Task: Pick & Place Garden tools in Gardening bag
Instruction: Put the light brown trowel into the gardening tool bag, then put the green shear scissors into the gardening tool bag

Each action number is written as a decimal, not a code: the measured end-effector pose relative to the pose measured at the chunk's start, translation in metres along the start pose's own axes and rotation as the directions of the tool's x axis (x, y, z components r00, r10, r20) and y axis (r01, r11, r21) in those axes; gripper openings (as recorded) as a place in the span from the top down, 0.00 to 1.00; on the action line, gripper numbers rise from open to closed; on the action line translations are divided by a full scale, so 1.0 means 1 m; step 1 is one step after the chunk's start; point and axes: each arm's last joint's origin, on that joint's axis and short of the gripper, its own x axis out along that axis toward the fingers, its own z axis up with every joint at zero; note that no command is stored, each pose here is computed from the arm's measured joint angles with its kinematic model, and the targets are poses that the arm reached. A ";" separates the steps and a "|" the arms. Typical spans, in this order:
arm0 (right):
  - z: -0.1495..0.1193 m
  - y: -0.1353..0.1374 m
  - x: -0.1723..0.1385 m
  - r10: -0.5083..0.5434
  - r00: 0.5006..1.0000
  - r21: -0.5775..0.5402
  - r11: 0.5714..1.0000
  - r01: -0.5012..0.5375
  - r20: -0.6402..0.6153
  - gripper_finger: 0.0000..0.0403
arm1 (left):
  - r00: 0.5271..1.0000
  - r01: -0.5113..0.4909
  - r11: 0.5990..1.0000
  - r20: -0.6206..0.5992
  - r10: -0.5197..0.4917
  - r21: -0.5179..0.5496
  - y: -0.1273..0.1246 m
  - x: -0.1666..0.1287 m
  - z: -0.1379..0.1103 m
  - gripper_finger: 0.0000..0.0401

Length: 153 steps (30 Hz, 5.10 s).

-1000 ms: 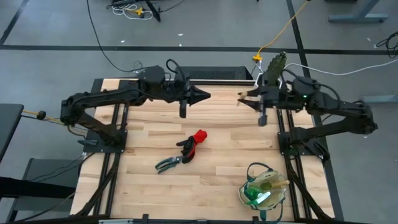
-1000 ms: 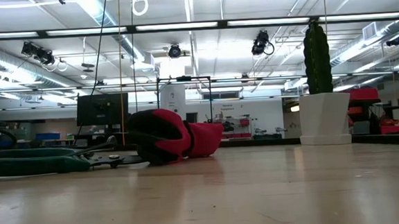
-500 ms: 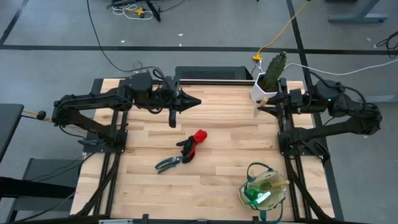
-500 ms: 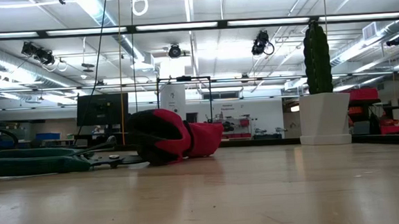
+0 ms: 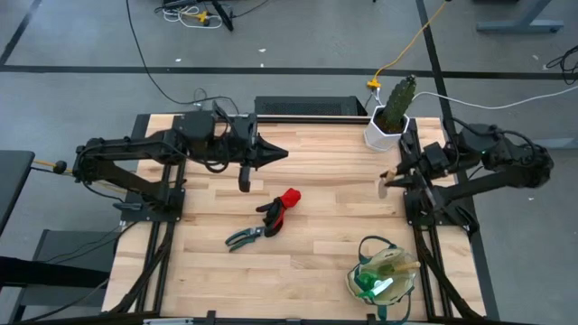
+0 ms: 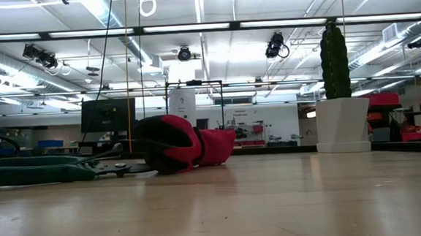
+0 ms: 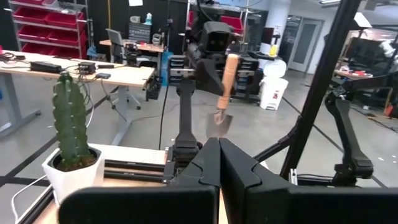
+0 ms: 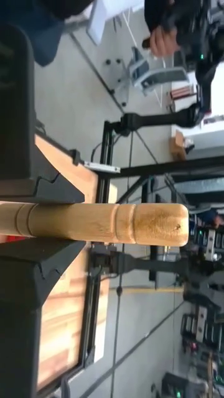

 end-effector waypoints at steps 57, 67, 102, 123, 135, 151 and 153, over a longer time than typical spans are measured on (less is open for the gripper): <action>-0.144 0.087 0.028 0.565 0.825 0.069 0.824 -0.563 -0.013 0.87 | 0.976 -0.213 0.976 0.030 0.214 -0.039 0.002 0.000 0.000 0.99; -0.179 0.091 0.031 0.588 0.801 -0.024 0.804 -0.594 -0.111 0.87 | 0.977 -0.212 0.976 0.029 0.213 -0.039 0.002 0.000 0.000 0.99; -0.200 0.089 0.034 0.529 0.832 -0.022 0.842 -0.539 -0.169 0.68 | 0.971 -0.235 0.971 0.032 0.236 -0.039 0.003 0.000 0.000 0.99; -0.183 0.074 0.028 0.265 0.964 0.017 0.964 -0.265 0.009 0.51 | 0.971 -0.235 0.971 0.033 0.236 -0.038 0.003 0.000 0.000 0.99; -0.183 0.053 0.038 0.140 0.990 0.041 0.989 -0.140 -0.002 0.51 | 0.971 -0.234 0.971 0.033 0.236 -0.036 0.003 0.000 0.000 0.99; -0.179 0.018 0.047 -0.046 0.999 0.034 0.998 0.045 0.021 0.51 | 0.972 -0.234 0.972 0.032 0.235 -0.036 0.003 0.000 0.000 0.99; -0.179 0.013 0.048 -0.085 0.996 0.029 0.996 0.084 0.020 0.51 | 0.972 -0.234 0.972 0.033 0.235 -0.036 0.003 0.000 0.000 0.99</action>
